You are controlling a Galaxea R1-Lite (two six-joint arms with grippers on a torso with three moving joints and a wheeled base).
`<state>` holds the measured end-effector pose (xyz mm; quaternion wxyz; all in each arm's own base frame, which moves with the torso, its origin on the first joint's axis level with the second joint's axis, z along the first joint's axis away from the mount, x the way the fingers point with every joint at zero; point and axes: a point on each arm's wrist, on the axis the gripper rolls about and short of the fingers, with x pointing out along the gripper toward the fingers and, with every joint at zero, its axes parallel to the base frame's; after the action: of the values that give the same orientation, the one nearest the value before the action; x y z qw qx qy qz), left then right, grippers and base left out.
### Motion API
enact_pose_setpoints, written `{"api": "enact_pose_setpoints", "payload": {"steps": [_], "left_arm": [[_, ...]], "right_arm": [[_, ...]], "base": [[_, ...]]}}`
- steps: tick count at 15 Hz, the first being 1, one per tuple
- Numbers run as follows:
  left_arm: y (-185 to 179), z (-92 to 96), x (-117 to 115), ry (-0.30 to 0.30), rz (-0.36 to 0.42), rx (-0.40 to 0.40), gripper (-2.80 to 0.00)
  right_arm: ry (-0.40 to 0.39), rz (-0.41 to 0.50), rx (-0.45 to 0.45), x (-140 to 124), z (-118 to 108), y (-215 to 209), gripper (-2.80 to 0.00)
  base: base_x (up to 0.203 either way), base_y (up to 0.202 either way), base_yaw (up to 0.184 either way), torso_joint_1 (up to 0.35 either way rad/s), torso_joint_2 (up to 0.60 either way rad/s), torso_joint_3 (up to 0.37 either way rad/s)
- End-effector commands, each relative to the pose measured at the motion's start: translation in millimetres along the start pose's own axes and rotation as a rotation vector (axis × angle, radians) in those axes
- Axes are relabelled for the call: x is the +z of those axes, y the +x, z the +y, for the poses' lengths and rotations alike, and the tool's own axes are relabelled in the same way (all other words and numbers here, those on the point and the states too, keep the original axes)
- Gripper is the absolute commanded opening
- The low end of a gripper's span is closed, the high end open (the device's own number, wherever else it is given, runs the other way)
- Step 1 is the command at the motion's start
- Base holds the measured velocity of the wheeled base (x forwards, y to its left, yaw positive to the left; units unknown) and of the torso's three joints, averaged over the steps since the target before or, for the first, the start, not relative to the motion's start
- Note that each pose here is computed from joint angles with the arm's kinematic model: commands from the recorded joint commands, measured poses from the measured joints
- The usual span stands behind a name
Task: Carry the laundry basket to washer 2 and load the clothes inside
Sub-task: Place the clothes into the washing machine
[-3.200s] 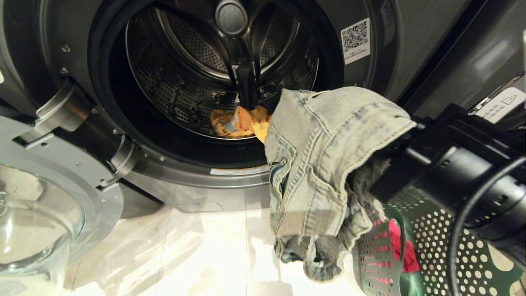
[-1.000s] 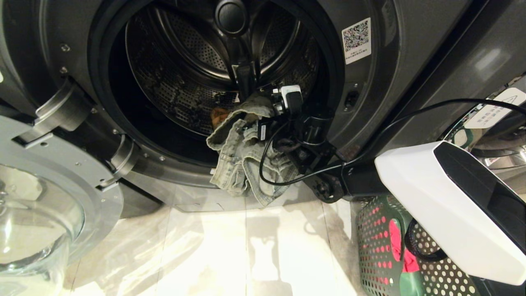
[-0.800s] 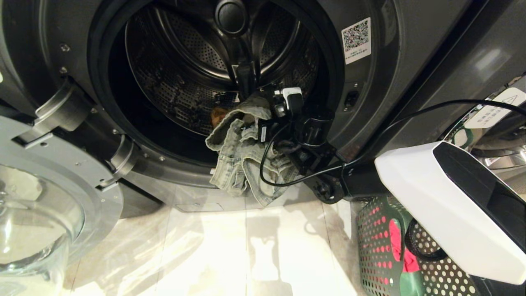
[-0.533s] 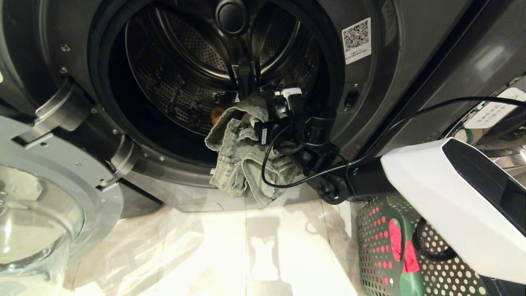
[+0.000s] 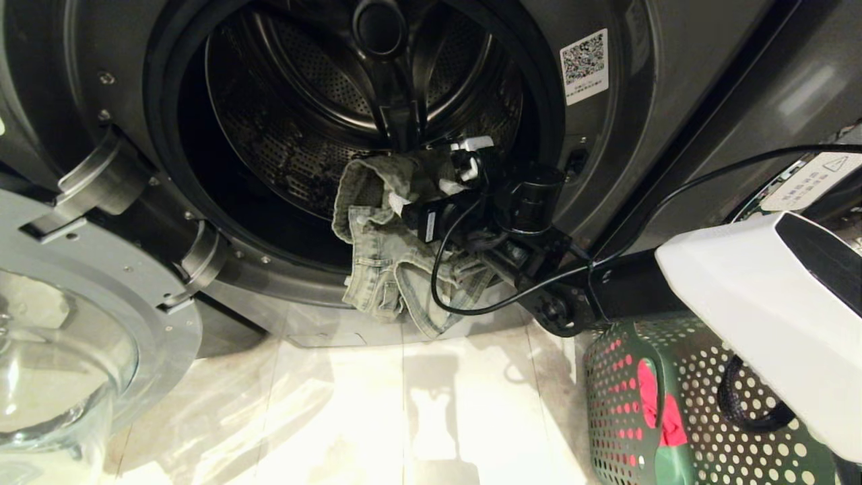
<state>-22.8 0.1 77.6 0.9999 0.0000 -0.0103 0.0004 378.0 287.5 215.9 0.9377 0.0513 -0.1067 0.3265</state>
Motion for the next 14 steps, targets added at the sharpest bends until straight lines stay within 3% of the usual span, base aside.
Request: {"api": "enact_pose_setpoints", "payload": {"steps": [1,7,10,12,14], "left_arm": [[1,0.0,-2,0.0,0.007,0.0,-2.8],[1,0.0,-2,0.0,0.007,0.001,-2.8],[1,0.0,-2,0.0,0.007,0.001,-2.8],[1,0.0,-2,0.0,0.007,-0.001,-2.8],[1,0.0,-2,0.0,0.007,0.001,-2.8]], "right_arm": [[-0.001,-0.025,0.004,13,1,-4,0.0],[0.002,0.008,0.038,22,4,-23,0.0],[-0.002,0.103,0.072,14,5,-50,0.0],[-0.04,0.165,0.087,6,6,-70,0.0],[-0.134,0.202,0.101,-7,6,-88,0.0]], "base": [[0.0,0.0,0.0,0.0,0.0,0.0],[0.0,0.0,0.0,0.0,0.0,0.0],[0.0,0.0,0.0,0.0,0.0,0.0],[0.0,0.0,0.0,0.0,0.0,0.0],[0.0,0.0,0.0,0.0,0.0,0.0]]}}
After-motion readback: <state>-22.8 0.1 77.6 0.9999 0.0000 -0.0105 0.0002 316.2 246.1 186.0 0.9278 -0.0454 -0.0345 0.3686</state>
